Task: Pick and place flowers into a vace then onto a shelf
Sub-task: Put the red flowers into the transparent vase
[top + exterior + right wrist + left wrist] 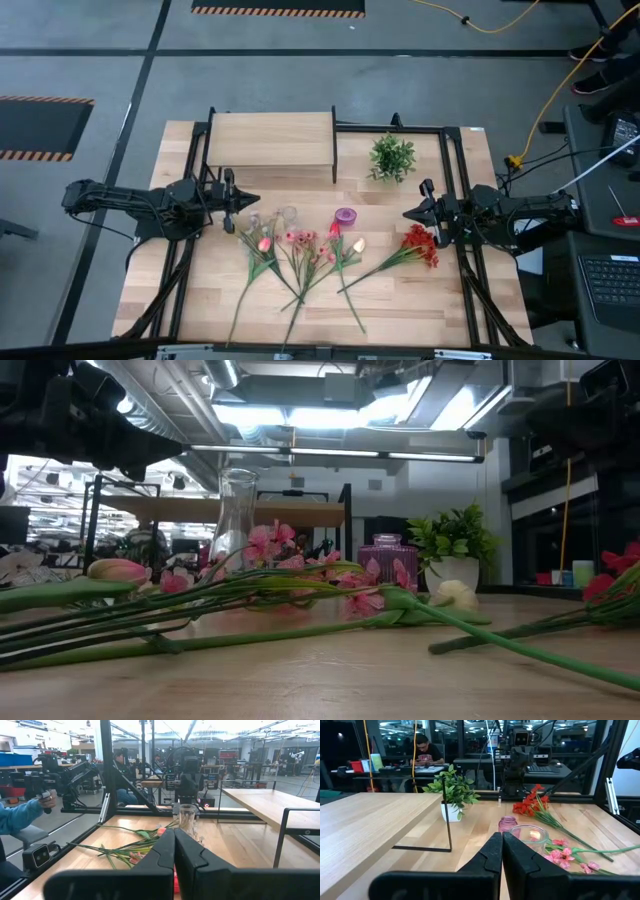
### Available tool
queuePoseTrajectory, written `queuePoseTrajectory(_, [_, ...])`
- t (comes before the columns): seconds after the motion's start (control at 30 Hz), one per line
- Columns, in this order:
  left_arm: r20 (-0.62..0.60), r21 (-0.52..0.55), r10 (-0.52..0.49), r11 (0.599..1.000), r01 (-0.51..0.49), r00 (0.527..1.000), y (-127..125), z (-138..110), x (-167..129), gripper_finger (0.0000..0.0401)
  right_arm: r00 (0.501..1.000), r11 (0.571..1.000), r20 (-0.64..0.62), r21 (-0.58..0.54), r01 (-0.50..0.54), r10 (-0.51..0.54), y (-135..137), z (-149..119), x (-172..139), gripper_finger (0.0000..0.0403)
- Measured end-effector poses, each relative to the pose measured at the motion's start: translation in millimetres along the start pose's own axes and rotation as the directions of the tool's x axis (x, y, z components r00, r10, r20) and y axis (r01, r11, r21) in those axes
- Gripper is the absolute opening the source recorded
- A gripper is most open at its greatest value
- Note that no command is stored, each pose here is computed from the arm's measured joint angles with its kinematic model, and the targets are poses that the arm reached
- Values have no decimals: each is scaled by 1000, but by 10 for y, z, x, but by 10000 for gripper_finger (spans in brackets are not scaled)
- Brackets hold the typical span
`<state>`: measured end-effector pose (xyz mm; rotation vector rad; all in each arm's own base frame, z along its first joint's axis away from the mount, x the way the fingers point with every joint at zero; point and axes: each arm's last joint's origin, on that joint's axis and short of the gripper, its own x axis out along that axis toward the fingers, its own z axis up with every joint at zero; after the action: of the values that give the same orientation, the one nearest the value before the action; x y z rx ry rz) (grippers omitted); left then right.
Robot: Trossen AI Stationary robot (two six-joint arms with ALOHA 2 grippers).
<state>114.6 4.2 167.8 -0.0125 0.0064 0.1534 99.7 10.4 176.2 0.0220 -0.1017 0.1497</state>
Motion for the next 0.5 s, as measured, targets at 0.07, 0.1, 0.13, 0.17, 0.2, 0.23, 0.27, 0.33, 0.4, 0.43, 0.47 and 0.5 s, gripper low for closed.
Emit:
queuePoseTrajectory(0.07, [1, 0, 1, 1000, -1, 1000, 0, 2, 0, 6, 1000, 1000, 0, 0, 0, 0, 0, 0, 0, 3])
queuePoseTrajectory(0.1, [0, -1, 2, 1000, -2, 1000, 0, 0, 0, 6, 1000, 1000, 0, -1, 0, 0, 0, 0, 0, 3])
queuePoseTrajectory(0.13, [1, -1, 2, 1000, -2, 1000, 0, 1, 0, 6, 1000, 1000, 0, -2, 0, 0, 0, -1, 0, 3])
queuePoseTrajectory(0.17, [0, -1, 2, 1000, -2, 1000, 0, 1, 0, 6, 1000, 1000, -1, -2, 0, 0, 0, -1, 0, 3])
queuePoseTrajectory(0.2, [0, -1, 2, 1000, -2, 1000, 1, 1, 0, 6, 1000, 1000, -1, 1, 0, 0, 0, -2, 0, 3])
queuePoseTrajectory(0.23, [0, 0, 2, 1000, -2, 1000, 1, 0, 0, 6, 1000, 1000, -3, 1, 0, 0, 0, -3, 0, 3])
queuePoseTrajectory(0.27, [0, 0, 2, 1000, -2, 1000, 1, 1, 0, 6, 1000, 1000, -6, 2, 0, 0, 0, -6, 0, 3])
queuePoseTrajectory(0.33, [0, 0, -2, 1000, 2, 1000, -1, 1, 0, 6, 1000, 1000, -14, 2, 0, 0, 0, -14, 0, 3])
queuePoseTrajectory(0.4, [0, 0, -16, 1000, 16, 1000, -5, 0, 0, 6, 1000, 1000, -29, 7, 0, 0, 0, -28, 0, 3])
queuePoseTrajectory(0.43, [-1, 0, -27, 1000, 27, 1000, -8, 0, 0, 6, 999, 1000, -34, 22, 1, -1, -1, -33, 0, 3])
queuePoseTrajectory(0.47, [-3, 0, -37, 999, 37, 999, -11, -3, 0, 6, 999, 999, -37, 38, 2, 0, 0, -37, 0, 3])
queuePoseTrajectory(0.5, [-7, 1, -49, 999, 49, 999, -14, -6, 0, 6, 999, 998, -41, 55, 3, 0, -1, -40, -1, 3])
